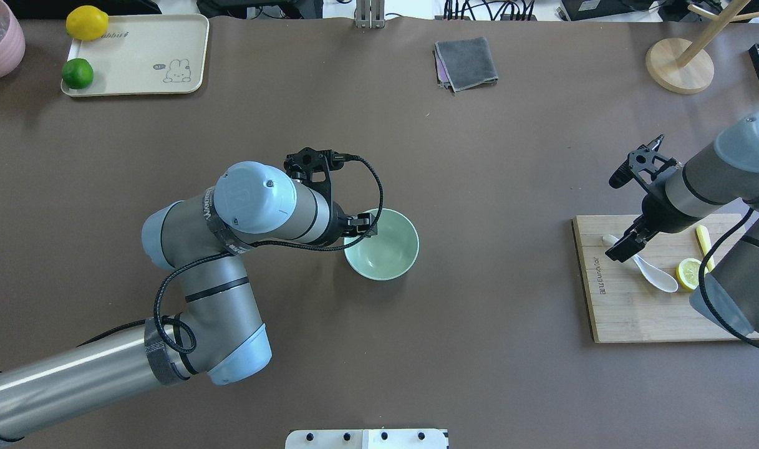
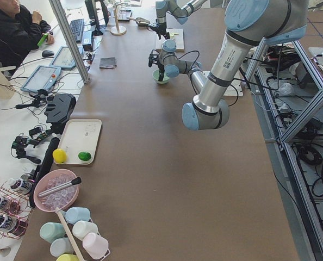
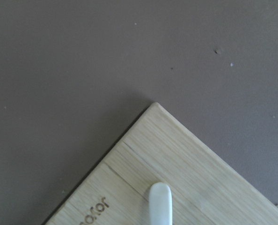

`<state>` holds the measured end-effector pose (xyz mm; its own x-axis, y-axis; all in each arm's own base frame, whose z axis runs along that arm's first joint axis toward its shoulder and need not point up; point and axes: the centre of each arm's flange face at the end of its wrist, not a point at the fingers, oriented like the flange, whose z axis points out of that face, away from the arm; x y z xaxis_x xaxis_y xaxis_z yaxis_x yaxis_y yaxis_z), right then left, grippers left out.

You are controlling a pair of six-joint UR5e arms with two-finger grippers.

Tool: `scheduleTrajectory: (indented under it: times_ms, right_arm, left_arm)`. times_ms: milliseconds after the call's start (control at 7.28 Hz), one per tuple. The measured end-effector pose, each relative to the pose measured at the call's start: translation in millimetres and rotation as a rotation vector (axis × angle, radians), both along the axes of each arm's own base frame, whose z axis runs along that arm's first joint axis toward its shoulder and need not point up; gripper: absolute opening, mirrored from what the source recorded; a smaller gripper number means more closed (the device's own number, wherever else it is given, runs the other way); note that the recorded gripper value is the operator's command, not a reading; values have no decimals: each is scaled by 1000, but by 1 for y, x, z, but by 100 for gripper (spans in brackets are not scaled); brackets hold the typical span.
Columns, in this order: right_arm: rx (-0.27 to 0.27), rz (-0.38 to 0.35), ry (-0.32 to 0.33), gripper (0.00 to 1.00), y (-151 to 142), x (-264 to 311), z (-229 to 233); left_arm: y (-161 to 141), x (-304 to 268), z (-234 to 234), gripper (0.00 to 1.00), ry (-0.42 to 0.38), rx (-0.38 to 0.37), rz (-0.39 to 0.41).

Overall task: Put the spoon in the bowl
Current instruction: 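Release bowl and lift left gripper while right gripper grasps spoon handle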

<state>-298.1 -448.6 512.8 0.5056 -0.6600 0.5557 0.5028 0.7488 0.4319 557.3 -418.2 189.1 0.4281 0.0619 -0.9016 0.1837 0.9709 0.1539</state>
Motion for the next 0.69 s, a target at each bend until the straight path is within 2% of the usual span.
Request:
scheduleTrajectory:
  times_ms: [275, 412, 550, 687]
  right_arm:
    - [-2, 5, 10, 72, 1, 2, 4]
    - [0, 9, 15, 71, 2, 3, 5]
    - [3, 13, 22, 58, 2, 4, 6]
    - [7, 15, 28, 56, 3, 4, 7]
  left_arm:
    - [-10, -11, -4, 97, 11, 9, -19]
    - [-15, -15, -5, 97, 12, 15, -25]
    - [-18, -18, -5, 97, 11, 21, -29]
    - [-21, -21, -5, 97, 9, 25, -33]
